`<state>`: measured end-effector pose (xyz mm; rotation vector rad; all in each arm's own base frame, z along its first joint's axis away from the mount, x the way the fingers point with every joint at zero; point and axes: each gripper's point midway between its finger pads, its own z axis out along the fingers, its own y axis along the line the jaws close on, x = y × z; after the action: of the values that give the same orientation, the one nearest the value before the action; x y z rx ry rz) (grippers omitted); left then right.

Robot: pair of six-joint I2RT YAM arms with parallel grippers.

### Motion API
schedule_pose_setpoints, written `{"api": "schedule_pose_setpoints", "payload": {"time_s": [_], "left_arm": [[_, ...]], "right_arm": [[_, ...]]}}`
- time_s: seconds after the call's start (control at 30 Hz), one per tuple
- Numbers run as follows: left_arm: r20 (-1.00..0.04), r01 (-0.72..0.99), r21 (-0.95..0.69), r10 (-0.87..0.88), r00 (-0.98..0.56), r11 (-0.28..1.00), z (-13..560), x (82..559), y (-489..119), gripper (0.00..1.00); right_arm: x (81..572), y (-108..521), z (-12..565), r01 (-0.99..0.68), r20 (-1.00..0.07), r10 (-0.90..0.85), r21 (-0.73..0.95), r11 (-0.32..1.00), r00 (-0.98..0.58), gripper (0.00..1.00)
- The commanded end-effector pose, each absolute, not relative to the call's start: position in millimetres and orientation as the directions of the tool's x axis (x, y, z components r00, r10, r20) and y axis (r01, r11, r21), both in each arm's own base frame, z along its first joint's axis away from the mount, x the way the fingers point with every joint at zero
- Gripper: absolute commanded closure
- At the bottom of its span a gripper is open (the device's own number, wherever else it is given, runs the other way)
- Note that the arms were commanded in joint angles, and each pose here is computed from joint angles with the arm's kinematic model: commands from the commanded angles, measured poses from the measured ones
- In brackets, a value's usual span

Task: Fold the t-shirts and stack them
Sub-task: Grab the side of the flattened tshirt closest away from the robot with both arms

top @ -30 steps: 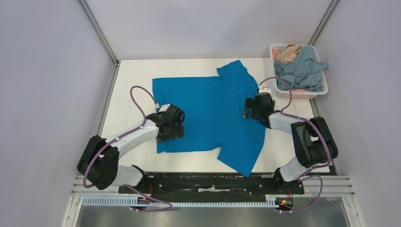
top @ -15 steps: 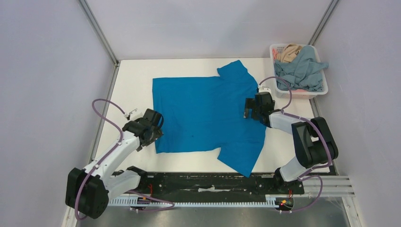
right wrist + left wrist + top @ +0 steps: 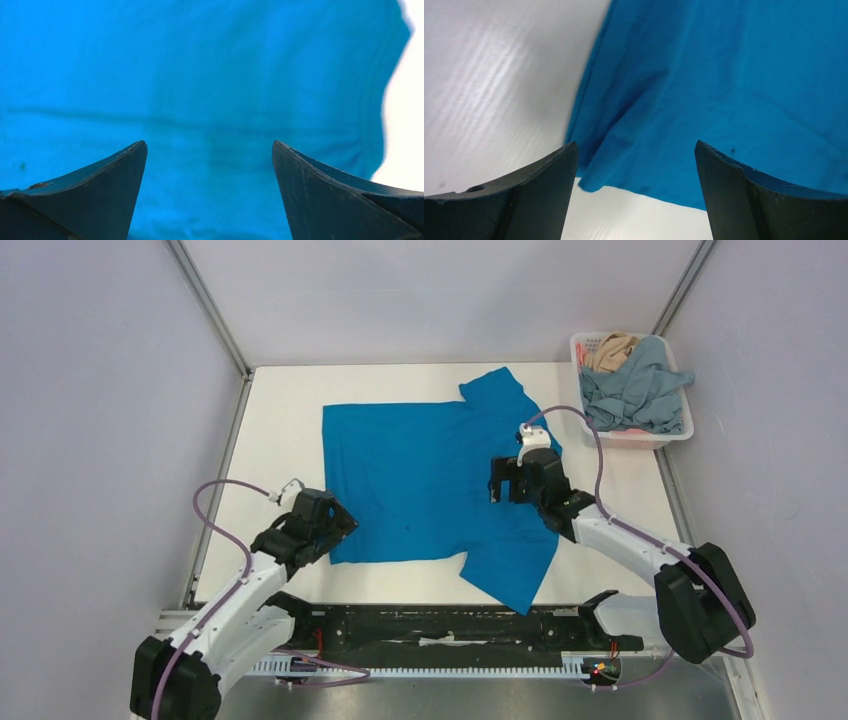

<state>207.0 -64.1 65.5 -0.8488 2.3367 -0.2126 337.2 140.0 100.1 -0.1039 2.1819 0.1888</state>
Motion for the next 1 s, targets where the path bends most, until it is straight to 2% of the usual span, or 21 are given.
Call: {"api": "schedule_pose_setpoints", "payload": {"time_s": [0.0,0.23,0.37,0.5,0.67,0.8,0.97], "left_arm": [[-0.442,-0.420,-0.562,-0.688,-0.576,0.713,68,238,-108,0.08],[-0.432,-0.552,-0.398,-0.680,-0.592,0.733,32,236,-89,0.08],[-0.490,-0.630,-0.288,-0.677,-0.550,0.721,31,227,-60,0.08],[-0.570,-0.686,-0.239,-0.672,-0.473,0.687,41,226,-31,0.08],[-0.585,-0.668,-0.267,-0.668,-0.460,0.694,44,240,-28,0.08],[-0.602,-0.650,-0.282,-0.657,-0.453,0.706,78,253,-31,0.07],[-0.571,-0.649,-0.321,-0.688,-0.448,0.690,106,230,-31,0.07]], "right_arm": [[298,156,64,-0.189,-0.765,0.055,0.227,0.955,-0.641,0.02],[281,131,19,-0.084,-0.704,0.062,0.170,0.982,-0.707,0.02],[276,110,-2,0.003,-0.653,0.101,0.151,0.989,-0.751,0.02],[275,100,-6,0.027,-0.644,0.107,0.132,0.991,-0.757,0.02],[289,110,19,-0.023,-0.699,0.104,0.171,0.985,-0.708,0.02],[309,113,64,-0.044,-0.770,0.100,0.165,0.985,-0.630,0.02],[304,90,107,0.043,-0.846,0.180,0.184,0.982,-0.502,0.02]]}}
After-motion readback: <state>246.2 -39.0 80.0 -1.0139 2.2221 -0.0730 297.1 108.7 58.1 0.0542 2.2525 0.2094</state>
